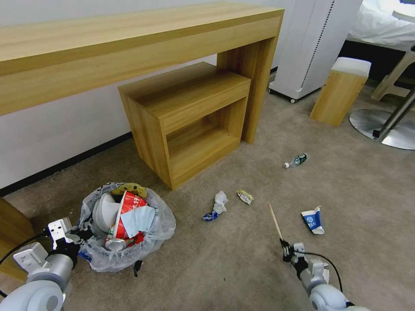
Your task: Pick up the trash bin and place the garbage on the floor into it.
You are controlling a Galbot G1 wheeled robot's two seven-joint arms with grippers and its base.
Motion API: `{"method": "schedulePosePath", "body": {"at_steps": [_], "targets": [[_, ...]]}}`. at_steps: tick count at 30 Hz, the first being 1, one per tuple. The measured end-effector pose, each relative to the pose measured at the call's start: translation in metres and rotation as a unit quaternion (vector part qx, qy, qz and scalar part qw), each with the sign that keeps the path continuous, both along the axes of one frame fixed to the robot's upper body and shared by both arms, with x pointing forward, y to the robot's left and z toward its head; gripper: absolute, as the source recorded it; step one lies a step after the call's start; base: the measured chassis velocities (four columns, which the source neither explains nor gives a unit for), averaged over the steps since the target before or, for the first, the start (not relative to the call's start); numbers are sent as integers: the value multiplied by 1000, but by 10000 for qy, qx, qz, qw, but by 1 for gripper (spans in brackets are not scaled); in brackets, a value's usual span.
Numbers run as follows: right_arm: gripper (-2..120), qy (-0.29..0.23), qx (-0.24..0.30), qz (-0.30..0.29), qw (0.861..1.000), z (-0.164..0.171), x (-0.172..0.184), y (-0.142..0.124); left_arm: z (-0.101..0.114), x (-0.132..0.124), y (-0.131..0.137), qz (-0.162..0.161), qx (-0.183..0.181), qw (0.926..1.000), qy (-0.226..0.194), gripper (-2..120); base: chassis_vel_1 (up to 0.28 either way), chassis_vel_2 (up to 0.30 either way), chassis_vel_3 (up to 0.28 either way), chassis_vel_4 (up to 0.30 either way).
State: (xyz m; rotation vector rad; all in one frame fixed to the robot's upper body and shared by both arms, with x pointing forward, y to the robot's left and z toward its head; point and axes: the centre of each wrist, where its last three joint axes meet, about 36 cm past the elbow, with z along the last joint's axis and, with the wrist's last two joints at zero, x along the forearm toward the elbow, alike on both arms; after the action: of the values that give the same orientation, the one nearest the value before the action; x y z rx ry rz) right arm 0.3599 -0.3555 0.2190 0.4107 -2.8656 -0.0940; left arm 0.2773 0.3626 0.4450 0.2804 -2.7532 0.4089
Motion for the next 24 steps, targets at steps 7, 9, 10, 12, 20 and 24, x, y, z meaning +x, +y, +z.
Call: {"method": "schedulePosePath", "body": {"at_steps": [7,9,10,12,20,24], "targets": [[0,-1334,519,1341,9806,80,51,31,2,1,-6,-74,-8,10000,-14,1,0,0,0,0],[0,-1509,644,1602,9733,97,58,42,3,0,-8,-88,-9,10000,-10,1,0,0,0,0],[0,-1724,775,1950,9624,118,66,57,5,0,-10,-112,-7,9999,-5,1,0,0,0,0],[0,-2069,882,2395,9445,148,83,75,6,-2,-13,-152,-9,9999,21,1,0,0,0,0],[0,-2586,929,3234,9055,203,111,106,13,-3,-21,-345,1,9993,149,1,0,0,0,0],[0,-2636,904,3555,8921,211,116,118,20,-5,-25,-446,-35,9988,221,1,0,0,0,0]]}}
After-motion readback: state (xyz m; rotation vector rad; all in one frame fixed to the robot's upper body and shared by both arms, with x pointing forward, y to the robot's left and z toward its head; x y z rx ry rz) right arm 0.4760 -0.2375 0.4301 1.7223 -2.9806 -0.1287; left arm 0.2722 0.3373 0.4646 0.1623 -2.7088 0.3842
